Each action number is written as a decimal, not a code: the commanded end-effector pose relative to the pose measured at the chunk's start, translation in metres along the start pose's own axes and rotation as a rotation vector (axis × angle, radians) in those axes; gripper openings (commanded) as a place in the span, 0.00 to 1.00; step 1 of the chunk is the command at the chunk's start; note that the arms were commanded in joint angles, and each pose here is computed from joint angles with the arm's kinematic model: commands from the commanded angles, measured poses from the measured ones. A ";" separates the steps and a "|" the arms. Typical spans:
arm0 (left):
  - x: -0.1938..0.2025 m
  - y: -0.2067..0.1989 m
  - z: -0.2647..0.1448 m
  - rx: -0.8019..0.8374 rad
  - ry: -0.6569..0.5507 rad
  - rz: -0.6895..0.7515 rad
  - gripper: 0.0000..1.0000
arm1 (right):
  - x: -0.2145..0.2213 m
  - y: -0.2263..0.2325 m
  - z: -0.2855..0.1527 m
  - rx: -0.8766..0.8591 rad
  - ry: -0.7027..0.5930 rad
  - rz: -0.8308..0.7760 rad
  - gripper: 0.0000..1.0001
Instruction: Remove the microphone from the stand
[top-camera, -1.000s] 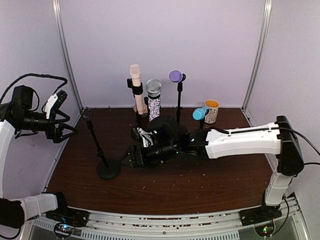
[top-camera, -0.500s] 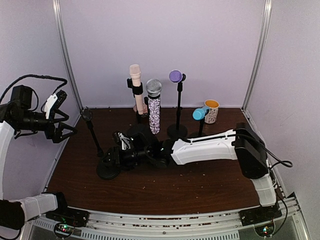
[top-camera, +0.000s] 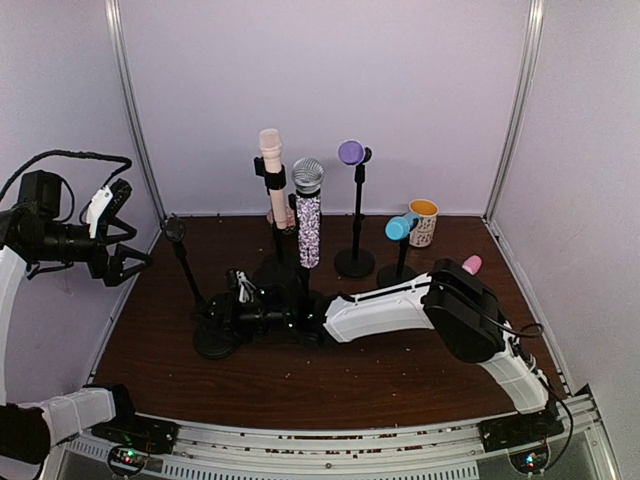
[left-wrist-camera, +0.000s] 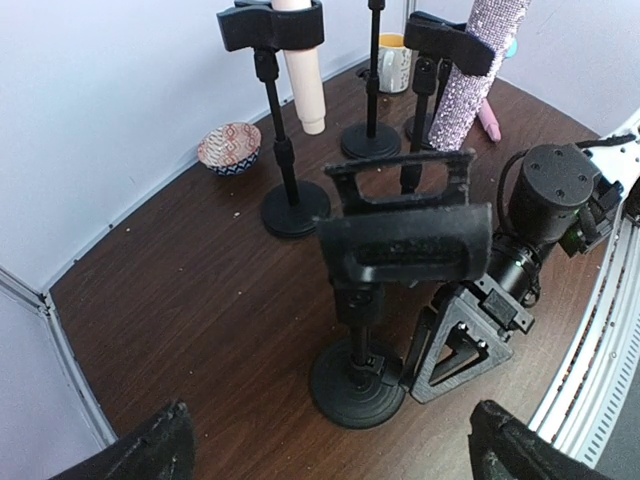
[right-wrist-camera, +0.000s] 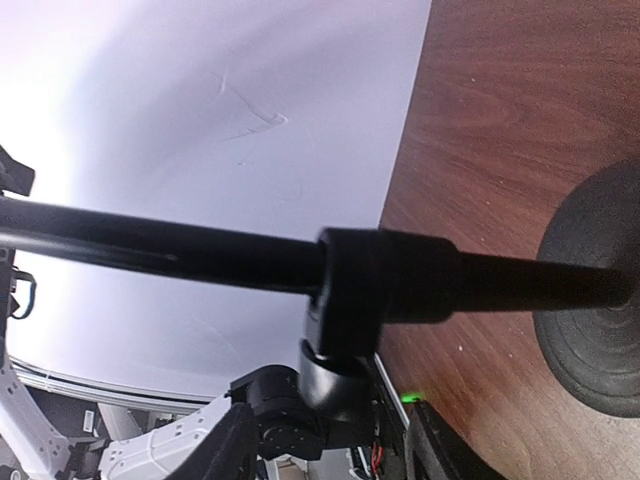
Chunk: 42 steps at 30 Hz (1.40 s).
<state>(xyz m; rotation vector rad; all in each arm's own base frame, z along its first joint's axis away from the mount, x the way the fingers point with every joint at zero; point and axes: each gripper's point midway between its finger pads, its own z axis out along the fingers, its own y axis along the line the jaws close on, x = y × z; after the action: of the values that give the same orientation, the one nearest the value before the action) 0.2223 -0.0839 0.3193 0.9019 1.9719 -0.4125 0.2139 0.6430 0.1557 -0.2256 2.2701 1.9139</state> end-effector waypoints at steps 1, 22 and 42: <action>-0.005 0.005 0.003 0.005 -0.028 0.011 0.98 | -0.022 0.027 0.001 -0.119 -0.051 0.008 0.51; -0.006 0.005 0.008 0.040 -0.034 0.022 0.98 | -0.046 0.014 0.004 -0.118 -0.122 0.060 0.24; -0.003 0.003 0.009 0.054 -0.032 0.028 0.98 | -0.054 -0.021 -0.012 0.120 -0.176 -0.060 0.00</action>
<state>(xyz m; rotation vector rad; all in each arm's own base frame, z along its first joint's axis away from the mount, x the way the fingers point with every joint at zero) 0.2279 -0.0887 0.3117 0.9403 1.9659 -0.4712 0.2511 0.6446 0.1603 -0.0835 2.1847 1.9264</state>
